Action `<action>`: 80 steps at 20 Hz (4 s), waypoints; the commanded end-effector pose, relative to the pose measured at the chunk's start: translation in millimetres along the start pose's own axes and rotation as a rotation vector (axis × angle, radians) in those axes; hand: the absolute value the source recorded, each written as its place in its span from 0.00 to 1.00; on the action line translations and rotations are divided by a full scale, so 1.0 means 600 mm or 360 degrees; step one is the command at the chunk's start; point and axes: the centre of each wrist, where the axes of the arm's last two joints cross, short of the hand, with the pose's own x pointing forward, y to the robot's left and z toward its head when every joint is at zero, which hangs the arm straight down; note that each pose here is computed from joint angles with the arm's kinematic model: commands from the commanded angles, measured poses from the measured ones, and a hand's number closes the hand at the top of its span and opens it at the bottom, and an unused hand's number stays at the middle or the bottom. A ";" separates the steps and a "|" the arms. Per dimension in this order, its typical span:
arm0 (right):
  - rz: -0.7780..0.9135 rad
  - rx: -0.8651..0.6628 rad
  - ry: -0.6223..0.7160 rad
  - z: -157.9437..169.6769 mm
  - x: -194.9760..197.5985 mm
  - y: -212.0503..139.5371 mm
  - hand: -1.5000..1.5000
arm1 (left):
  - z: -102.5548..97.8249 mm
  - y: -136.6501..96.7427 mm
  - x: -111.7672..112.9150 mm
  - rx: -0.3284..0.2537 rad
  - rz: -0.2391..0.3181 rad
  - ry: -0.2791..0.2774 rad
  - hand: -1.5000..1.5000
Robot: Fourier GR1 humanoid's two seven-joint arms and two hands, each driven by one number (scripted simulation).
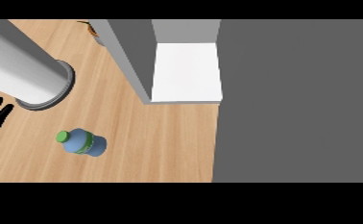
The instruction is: Pick up the bottled water, place it into the cabinet and close the cabinet
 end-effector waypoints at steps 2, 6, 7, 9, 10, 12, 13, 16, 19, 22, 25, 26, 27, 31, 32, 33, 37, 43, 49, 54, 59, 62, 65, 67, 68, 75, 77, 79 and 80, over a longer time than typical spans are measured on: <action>0.0004 0.0014 -0.0082 0.027 0.061 0.022 0.00 | -0.013 0.018 -0.074 0.0018 0.0023 0.0134 0.00; 0.0010 0.0045 -0.0074 0.038 0.064 0.022 0.00 | -0.018 0.015 -0.119 -0.0030 0.0061 0.0250 0.00; 0.0013 0.0025 -0.0061 0.032 0.046 0.024 0.00 | -0.006 0.021 -0.158 -0.0045 0.0107 0.0305 0.00; 0.0035 0.0031 -0.0072 0.041 0.072 0.019 0.00 | -0.024 0.026 -0.179 -0.0022 0.0149 0.0306 0.00; 0.0013 0.0023 -0.0082 0.041 0.077 0.024 0.00 | -0.031 0.029 -0.190 0.0003 0.0166 0.0322 0.00; 0.0025 0.0019 -0.0085 0.045 0.072 0.024 0.00 | -0.025 0.035 -0.211 0.0002 0.0182 0.0355 0.00; 0.0031 0.0053 -0.0090 0.041 0.074 0.026 0.00 | -0.011 0.021 -0.243 0.0007 0.0179 0.0365 0.00; 0.0018 0.0053 -0.0076 0.056 0.082 0.026 0.00 | -0.021 0.050 -0.254 0.0025 0.0158 0.0384 0.00; -0.0005 0.0025 -0.0073 0.060 0.065 0.033 0.00 | -0.011 0.047 -0.290 -0.0019 0.0196 0.0379 0.00; -0.0004 0.0047 -0.0061 0.059 0.066 0.037 0.00 | -0.033 0.010 -0.332 -0.0051 0.0200 0.0385 0.00; 0.0020 0.0043 -0.0047 0.066 0.056 0.031 0.00 | -0.027 0.017 -0.350 -0.0112 0.0253 0.0360 0.00; 0.0054 0.0048 -0.0059 0.065 0.053 0.022 0.00 | -0.002 0.019 -0.366 -0.0101 0.0241 0.0371 0.00; 0.0016 0.0065 -0.0051 0.068 0.049 0.034 0.00 | -0.020 0.012 -0.372 -0.0121 0.0229 0.0351 0.00; 0.0022 0.0047 -0.0098 0.070 0.070 0.040 0.00 | -0.033 -0.008 -0.395 -0.0128 0.0226 0.0346 0.00; 0.0013 0.0044 -0.0057 0.070 0.066 0.039 0.00 | -0.024 -0.008 -0.400 -0.0163 0.0278 0.0323 0.00; 0.0012 0.0034 -0.0040 0.076 0.058 0.032 0.00 | -0.003 0.001 -0.408 -0.0144 0.0388 0.0349 1.00; -0.0004 0.0057 -0.0034 0.081 0.058 0.036 0.00 | -0.030 0.006 -0.407 -0.0114 0.0264 0.0272 1.00; 0.0003 0.0040 -0.0060 0.079 0.044 0.031 0.00 | -0.016 -0.034 -0.434 -0.0164 -0.0014 0.0151 1.00; 0.0010 0.0026 -0.0031 0.090 0.064 0.043 0.00 | -0.024 -0.008 -0.418 -0.0176 -0.0089 -0.0037 1.00; 0.0005 0.0012 -0.0052 0.089 0.051 0.041 0.00 | -0.042 -0.183 -0.460 -0.0074 -0.0132 -0.0081 1.00; 0.0017 -0.0030 -0.0022 0.088 0.038 0.026 0.00 | -0.089 -0.217 -0.440 -0.0125 -0.0048 -0.0109 1.00; -0.0003 0.0056 -0.0021 0.090 0.067 0.030 0.00 | -0.107 -0.230 -0.432 -0.0178 0.0005 -0.0102 1.00; -0.0002 0.0000 -0.0045 0.092 0.049 0.017 0.00 | -0.123 -0.273 -0.420 -0.0187 0.0004 -0.0139 1.00; -0.0009 -0.0009 -0.0039 0.082 0.064 0.041 0.00 | -0.123 -0.282 -0.404 -0.0194 0.0020 -0.0107 1.00; -0.0015 -0.0015 -0.0038 0.089 0.063 0.042 0.00 | -0.157 -0.298 -0.384 -0.0185 0.0055 -0.0119 1.00; -0.0025 -0.0011 -0.0052 0.101 0.052 0.025 0.00 | -0.205 -0.395 -0.313 -0.0149 0.0031 -0.0045 1.00; -0.0002 -0.0019 -0.0031 0.112 0.048 0.026 0.00 | -0.218 -0.396 -0.303 -0.0182 -0.0009 -0.0052 1.00; -0.0007 -0.0035 -0.0021 0.112 0.030 0.020 0.00 | -0.246 -0.419 -0.272 -0.0127 0.0031 -0.0036 1.00; 0.0006 -0.0029 -0.0050 0.095 0.052 0.026 0.00 | -0.272 -0.436 -0.242 -0.0143 0.0044 -0.0023 1.00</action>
